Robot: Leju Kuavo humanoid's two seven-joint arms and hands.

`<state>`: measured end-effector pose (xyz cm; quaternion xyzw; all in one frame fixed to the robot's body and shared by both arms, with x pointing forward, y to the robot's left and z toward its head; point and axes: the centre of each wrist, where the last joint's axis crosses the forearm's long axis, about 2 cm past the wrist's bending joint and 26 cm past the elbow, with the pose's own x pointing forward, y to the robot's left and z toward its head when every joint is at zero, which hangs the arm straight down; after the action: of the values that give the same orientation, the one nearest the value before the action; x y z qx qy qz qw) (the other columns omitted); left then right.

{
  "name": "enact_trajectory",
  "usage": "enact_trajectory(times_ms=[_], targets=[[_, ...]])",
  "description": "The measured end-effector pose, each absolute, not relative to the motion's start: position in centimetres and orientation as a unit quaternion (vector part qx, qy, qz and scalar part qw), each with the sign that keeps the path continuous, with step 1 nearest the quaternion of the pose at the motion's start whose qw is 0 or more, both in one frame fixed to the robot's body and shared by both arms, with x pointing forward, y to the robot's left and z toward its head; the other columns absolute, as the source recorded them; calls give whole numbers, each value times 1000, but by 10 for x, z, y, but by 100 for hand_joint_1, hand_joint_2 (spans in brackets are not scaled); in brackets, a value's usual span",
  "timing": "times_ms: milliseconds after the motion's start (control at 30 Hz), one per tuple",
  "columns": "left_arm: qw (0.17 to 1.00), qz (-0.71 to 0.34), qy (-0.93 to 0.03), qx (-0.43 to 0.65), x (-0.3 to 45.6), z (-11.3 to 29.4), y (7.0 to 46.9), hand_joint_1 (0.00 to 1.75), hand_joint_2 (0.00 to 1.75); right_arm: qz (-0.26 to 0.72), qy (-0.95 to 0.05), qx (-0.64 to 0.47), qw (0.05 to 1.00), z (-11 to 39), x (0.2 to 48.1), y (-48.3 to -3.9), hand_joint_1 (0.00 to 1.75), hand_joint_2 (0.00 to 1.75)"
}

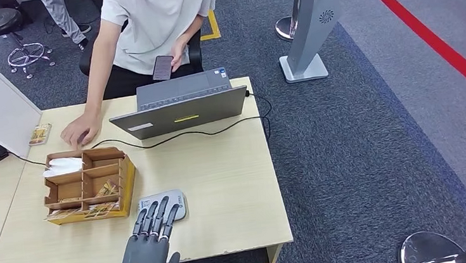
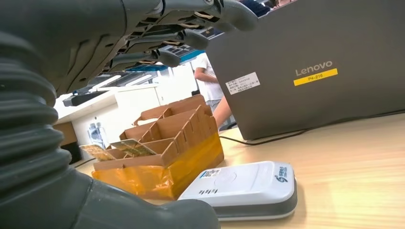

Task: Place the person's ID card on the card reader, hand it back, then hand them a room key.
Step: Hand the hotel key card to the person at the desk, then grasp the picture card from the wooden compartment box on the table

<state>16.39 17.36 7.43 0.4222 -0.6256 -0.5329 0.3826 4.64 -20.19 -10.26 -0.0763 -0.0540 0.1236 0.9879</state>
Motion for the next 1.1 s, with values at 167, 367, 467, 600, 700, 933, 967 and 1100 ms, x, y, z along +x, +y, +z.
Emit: enact_trajectory(times_ms=[167,367,467,600,700,933,967,1100], targets=[[383,-536,-626,417,158,73,175,0,175,123,-54,-76,988,-103,46,-202,0,175],[390,-531,-618,429,156,72,180,0,175,129,-54,-77,987,-103,46,-202,0,175],[393,-528,-613,438,156,70,185,0,175,129,-53,-77,987,-103,46,-202,0,175],[398,-524,-603,452,155,69,192,0,175,128,-53,-77,987,-103,46,-202,0,175],[405,-518,-587,471,152,66,203,0,175,131,-51,-78,987,-103,46,-202,0,175],[397,-519,-561,508,145,63,230,0,175,139,-50,-79,986,-103,46,-203,0,175],[393,-521,-561,509,144,63,232,0,175,140,-50,-79,986,-103,46,-203,0,175],[379,-531,-564,507,141,63,237,0,175,140,-50,-79,986,-103,46,-203,0,175]])
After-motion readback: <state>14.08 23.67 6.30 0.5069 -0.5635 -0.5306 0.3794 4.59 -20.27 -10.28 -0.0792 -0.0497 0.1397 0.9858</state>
